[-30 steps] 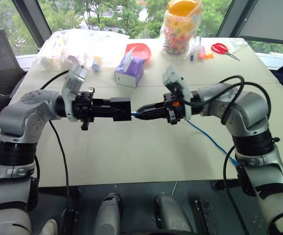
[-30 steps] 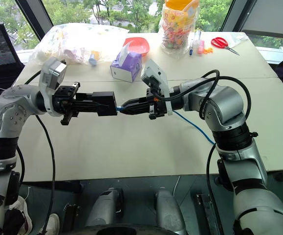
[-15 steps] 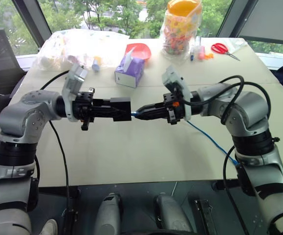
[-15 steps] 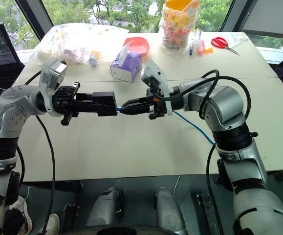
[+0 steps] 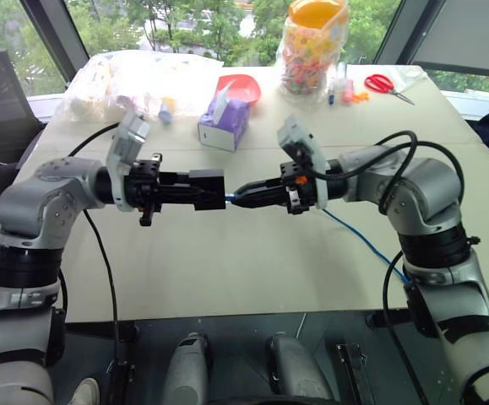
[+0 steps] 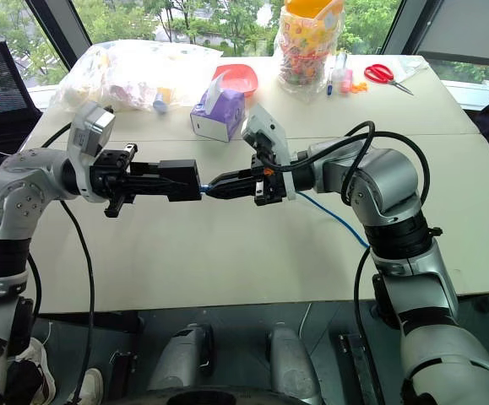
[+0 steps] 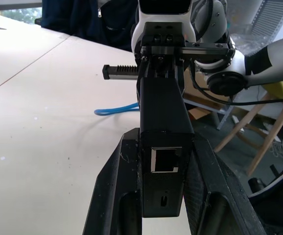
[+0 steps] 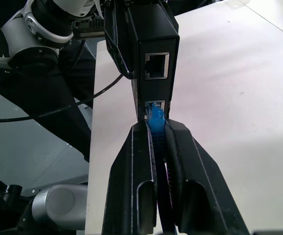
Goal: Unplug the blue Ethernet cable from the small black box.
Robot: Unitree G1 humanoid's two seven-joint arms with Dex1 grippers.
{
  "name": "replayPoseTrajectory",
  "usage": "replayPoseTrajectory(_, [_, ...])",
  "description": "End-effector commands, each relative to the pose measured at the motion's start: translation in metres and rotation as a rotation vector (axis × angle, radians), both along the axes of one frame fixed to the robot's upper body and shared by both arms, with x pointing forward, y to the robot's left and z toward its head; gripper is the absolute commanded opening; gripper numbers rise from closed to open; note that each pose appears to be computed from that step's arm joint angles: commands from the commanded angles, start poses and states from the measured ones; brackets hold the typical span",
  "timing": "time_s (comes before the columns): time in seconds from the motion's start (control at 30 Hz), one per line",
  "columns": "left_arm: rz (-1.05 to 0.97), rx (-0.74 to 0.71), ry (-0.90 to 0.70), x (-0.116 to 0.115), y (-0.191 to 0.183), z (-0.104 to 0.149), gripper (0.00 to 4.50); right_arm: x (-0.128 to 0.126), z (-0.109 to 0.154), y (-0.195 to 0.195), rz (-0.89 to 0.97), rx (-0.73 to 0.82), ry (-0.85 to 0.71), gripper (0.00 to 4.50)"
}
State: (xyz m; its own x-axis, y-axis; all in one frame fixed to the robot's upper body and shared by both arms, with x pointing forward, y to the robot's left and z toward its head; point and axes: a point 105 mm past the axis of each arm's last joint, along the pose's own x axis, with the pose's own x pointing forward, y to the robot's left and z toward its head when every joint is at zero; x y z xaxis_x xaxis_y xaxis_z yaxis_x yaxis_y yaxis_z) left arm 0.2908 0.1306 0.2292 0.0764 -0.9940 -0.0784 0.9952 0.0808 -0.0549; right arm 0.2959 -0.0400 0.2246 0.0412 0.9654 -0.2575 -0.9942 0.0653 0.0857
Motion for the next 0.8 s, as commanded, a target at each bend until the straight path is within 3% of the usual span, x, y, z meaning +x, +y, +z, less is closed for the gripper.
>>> replayPoseTrajectory(0.03, [0.046,0.008,-0.042,-0.003,0.015,0.009,0.5,0.016,0.017,-0.015,-0.072,0.036,-0.059,0.03])
replayPoseTrajectory(0.27, [0.069,0.021,-0.042,-0.005,0.022,0.009,0.5,0.037,0.013,-0.038,-0.178,0.032,-0.062,0.03])
replayPoseTrajectory(0.37, [0.091,0.042,-0.059,-0.002,0.021,0.003,0.5,0.059,0.0,-0.053,-0.307,-0.048,-0.164,0.03])
replayPoseTrajectory(0.43, [0.131,0.046,-0.099,0.008,0.014,-0.006,0.5,0.084,-0.016,-0.064,-0.445,-0.129,-0.264,0.03])
replayPoseTrajectory(0.57, [0.234,0.025,-0.197,0.032,-0.007,-0.027,0.5,0.118,-0.041,-0.079,-0.656,-0.187,-0.291,0.03])
replayPoseTrajectory(0.73, [0.352,0.009,-0.274,0.055,-0.032,-0.052,0.5,0.14,-0.057,-0.092,-0.824,-0.209,-0.285,0.03])
replayPoseTrajectory(0.8, [0.386,0.014,-0.294,0.063,-0.042,-0.064,0.5,0.143,-0.063,-0.093,-0.859,-0.213,-0.277,0.87])
